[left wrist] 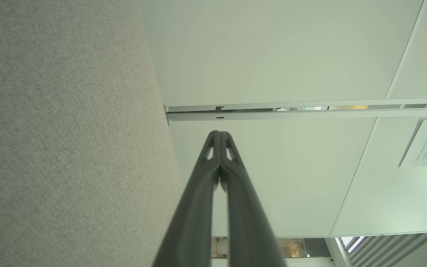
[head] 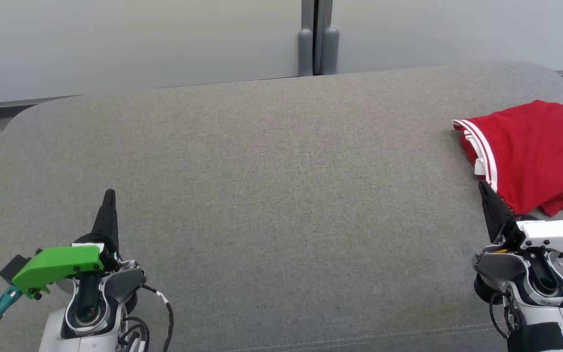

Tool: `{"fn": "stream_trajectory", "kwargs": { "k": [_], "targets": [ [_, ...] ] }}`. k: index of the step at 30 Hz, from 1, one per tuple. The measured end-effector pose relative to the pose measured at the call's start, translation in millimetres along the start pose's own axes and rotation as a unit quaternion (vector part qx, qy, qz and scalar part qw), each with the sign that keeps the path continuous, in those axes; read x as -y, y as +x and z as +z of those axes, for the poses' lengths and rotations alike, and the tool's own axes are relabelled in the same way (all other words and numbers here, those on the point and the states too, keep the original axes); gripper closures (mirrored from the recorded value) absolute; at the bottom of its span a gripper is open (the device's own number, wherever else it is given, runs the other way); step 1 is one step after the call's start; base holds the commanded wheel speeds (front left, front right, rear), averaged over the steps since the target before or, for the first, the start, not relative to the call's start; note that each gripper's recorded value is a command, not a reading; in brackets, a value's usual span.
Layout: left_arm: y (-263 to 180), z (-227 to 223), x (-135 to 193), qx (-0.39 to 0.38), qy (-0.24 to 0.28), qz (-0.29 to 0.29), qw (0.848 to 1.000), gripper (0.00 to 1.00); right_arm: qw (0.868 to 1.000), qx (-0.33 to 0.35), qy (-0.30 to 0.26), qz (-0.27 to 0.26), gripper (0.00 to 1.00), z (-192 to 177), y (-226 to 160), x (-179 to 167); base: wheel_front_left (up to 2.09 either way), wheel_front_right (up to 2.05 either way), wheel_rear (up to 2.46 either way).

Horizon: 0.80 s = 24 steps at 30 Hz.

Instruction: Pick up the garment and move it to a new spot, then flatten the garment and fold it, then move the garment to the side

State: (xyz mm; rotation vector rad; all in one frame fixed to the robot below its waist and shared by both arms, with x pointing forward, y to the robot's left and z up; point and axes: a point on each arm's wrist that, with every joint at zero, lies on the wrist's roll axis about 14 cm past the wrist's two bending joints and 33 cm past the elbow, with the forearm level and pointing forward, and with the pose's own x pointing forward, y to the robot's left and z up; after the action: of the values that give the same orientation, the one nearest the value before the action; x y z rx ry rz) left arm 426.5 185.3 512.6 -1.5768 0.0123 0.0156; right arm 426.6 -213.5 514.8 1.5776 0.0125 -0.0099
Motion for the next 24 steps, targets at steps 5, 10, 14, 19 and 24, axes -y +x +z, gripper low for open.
{"fn": "stream_trajectory", "kwargs": {
  "k": [5,10,14,19,24],
  "targets": [
    [0.0,0.0,0.0,0.000,0.000,0.000,1.000,1.00,1.000,0.000,0.000,0.000,1.00,0.2,0.0,0.0,0.00,0.00,0.00],
    [0.0,0.0,0.0,0.000,0.000,0.000,1.000,1.00,1.000,0.001,0.000,0.000,1.00,0.2,0.0,0.0,0.00,0.00,0.00],
    [0.0,0.0,0.0,0.000,0.000,0.000,1.000,1.00,1.000,0.000,0.000,0.000,1.00,0.1,-0.1,0.1,0.00,0.00,0.00],
    [0.0,0.0,0.0,0.000,0.000,0.000,1.000,1.00,1.000,0.001,0.000,0.000,1.00,0.3,-0.1,0.2,0.00,0.00,0.00],
    [0.0,0.0,0.0,0.000,0.000,0.000,1.000,1.00,1.000,0.001,0.000,0.000,1.00,0.4,-0.1,0.2,0.00,0.00,0.00]
  ]
}}
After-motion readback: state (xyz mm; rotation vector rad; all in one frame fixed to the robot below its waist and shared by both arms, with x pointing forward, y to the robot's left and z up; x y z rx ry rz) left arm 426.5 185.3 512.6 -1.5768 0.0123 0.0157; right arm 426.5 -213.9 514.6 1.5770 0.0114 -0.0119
